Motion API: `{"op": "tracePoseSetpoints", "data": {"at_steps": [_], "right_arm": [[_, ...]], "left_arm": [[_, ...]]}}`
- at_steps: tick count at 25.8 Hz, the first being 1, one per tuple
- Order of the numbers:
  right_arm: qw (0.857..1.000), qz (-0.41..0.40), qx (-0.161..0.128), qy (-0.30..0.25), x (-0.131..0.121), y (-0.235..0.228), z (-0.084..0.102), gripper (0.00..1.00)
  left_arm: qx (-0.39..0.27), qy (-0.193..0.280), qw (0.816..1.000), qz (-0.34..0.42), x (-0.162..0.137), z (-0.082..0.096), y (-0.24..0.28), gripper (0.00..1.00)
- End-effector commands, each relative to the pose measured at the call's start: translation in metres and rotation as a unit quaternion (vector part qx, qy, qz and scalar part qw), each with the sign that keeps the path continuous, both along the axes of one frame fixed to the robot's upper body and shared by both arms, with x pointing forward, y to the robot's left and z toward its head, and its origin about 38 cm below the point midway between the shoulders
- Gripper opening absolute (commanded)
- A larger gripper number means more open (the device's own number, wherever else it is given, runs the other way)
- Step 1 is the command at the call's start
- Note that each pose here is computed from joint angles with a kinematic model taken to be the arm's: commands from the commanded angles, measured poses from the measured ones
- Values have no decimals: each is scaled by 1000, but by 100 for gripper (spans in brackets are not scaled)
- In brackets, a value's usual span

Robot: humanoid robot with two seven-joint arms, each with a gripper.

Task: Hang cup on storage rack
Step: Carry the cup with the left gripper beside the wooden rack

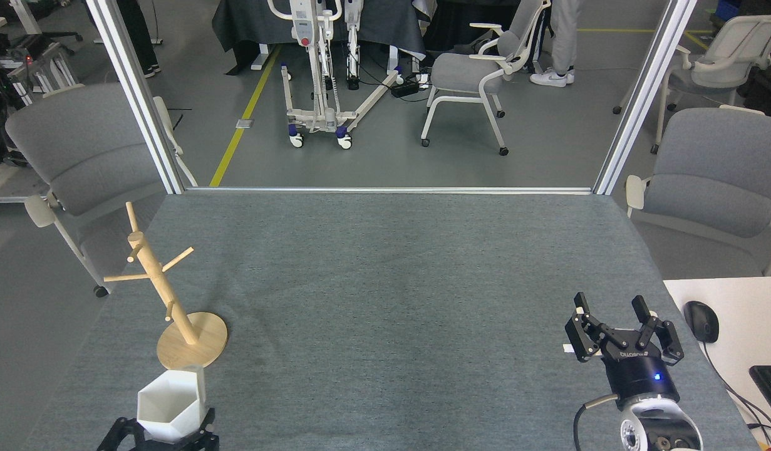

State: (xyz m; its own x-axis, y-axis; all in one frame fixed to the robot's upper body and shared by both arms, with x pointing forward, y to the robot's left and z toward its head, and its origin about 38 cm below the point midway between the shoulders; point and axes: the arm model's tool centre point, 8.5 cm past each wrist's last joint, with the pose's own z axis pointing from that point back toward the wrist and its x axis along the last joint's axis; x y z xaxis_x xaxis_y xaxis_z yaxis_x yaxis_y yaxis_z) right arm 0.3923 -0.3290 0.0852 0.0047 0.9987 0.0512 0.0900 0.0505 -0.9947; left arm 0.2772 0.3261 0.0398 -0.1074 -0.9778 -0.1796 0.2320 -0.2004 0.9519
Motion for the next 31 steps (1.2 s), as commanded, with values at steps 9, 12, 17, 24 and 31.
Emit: {"op": "tracePoseSetpoints", "data": {"at_steps": [9,12,17,24,31], "right_arm": [[997,22,-6,79,-21,17,-15,100],[997,18,-5,76,-20,16,-14,100],[997,18,10,70,-20,26,-16,100],[998,5,19,51,-16,25,-16,100],[998,-1,22,61,-10,24,-22,100]], "left_arm": [[39,-105,986,127,28,73,92,0],[48,-125,982,133,38,89,98,0],[47,-121,982,138,52,97,100,0],[81,-103,979,156,75,101,104,0],[123,-88,972,181,78,100,110,0]]}}
